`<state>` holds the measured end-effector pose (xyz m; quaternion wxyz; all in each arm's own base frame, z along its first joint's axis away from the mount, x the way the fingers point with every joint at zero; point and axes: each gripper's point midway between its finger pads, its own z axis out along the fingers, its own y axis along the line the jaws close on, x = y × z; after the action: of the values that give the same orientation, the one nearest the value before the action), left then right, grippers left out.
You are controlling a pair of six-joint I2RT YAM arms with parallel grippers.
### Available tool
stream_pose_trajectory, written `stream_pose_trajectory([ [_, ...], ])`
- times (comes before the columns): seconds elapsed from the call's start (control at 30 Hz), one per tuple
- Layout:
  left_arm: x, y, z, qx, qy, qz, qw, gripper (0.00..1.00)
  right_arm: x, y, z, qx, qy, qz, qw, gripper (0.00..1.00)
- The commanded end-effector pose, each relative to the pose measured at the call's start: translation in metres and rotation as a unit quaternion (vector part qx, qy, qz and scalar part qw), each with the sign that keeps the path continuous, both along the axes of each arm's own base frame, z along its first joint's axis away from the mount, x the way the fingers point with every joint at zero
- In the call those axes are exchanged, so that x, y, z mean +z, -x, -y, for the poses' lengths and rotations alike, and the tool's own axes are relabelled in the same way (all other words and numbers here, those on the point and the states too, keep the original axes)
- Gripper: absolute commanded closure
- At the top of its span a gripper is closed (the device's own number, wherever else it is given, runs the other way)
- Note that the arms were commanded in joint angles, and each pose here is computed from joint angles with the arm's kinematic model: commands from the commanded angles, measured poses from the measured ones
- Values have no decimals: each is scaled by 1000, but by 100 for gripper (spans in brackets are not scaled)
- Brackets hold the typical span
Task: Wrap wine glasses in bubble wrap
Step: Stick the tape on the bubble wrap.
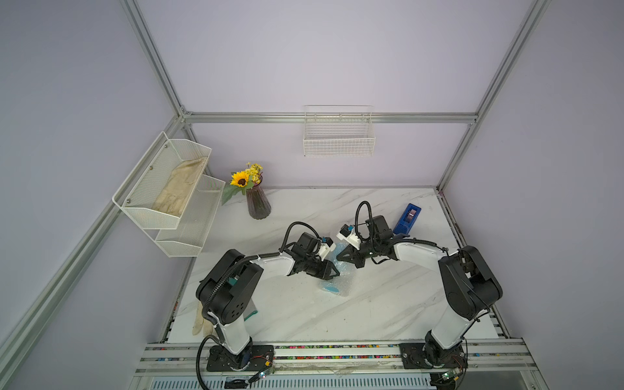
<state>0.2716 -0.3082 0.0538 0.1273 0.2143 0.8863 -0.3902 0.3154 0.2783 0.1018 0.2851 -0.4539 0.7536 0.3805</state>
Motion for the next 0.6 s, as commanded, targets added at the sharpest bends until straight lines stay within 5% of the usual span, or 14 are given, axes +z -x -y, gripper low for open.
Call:
stream_pose_trajectory([
  [0.0,24,-12,16,-17,28,21,999,67,-4,-10,5,-23,20,22,999,97],
  [0.23,23,-11,15,-15,27,19,999,67,26,-12,2,-28,-11,64,998,75],
  [0.57,25,-11,15,-15,28,20,999,67,37,-13,2,-19,-27,108,994,65],
])
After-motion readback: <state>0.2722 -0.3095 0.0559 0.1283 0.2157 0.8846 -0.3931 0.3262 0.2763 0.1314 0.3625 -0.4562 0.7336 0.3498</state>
